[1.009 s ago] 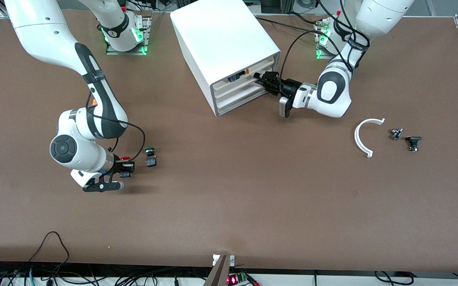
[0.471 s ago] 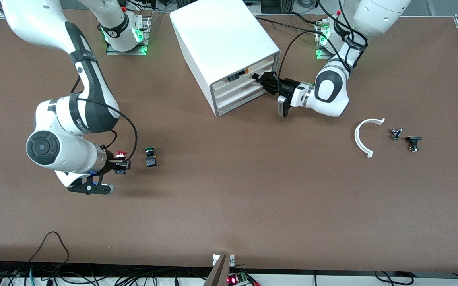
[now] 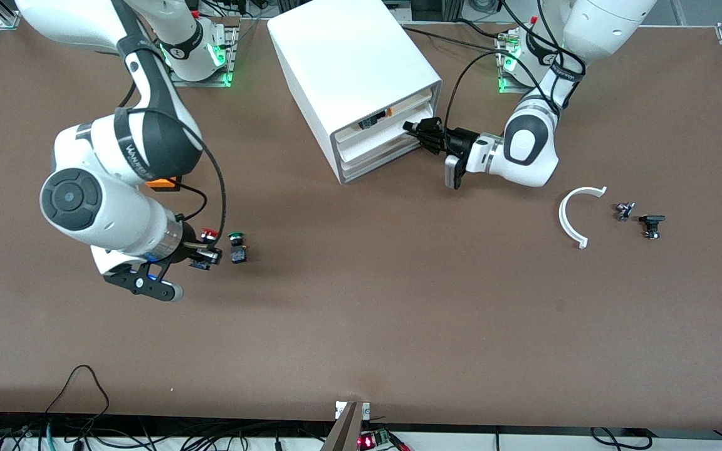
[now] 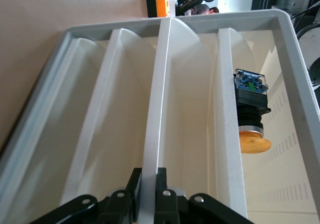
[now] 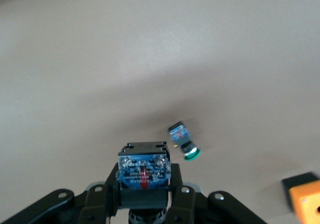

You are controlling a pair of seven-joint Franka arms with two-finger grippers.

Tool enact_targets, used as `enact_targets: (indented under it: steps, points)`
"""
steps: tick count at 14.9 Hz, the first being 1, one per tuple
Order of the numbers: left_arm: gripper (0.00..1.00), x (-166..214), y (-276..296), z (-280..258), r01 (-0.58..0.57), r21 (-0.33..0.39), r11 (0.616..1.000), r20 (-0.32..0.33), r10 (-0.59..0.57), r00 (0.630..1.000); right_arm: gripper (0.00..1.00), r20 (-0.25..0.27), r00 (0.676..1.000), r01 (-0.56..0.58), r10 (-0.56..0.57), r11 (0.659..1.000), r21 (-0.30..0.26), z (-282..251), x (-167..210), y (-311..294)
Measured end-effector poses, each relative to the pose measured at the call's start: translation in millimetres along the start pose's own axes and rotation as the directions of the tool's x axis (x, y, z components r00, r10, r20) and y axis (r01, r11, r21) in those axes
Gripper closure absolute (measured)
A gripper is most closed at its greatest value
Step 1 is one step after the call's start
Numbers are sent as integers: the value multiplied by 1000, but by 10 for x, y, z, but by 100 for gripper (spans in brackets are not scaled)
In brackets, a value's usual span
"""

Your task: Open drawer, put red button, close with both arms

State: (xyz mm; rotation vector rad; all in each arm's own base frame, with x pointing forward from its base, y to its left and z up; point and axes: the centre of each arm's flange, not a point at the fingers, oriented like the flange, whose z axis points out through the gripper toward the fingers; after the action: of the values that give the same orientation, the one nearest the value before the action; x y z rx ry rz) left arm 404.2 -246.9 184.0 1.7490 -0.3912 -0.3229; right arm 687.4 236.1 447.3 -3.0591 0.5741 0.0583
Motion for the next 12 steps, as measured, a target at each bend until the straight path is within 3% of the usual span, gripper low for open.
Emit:
enact_targets:
  steps: [4,9,12]
  points:
    - [85,386,-75,-625,-73,82,994,-4,73,997,59,-18,993,-119,119,993,23,-145,-317,-390]
    - [85,639,-245,-1113,-87,101,991,-60,93,994,59,-23,968,-248,249,968,51,-266,-874,-936]
    - [83,679,-304,-1146,-86,97,992,-60,92,994,59,-24,932,-359,362,929,95,-407,-1283,-1291]
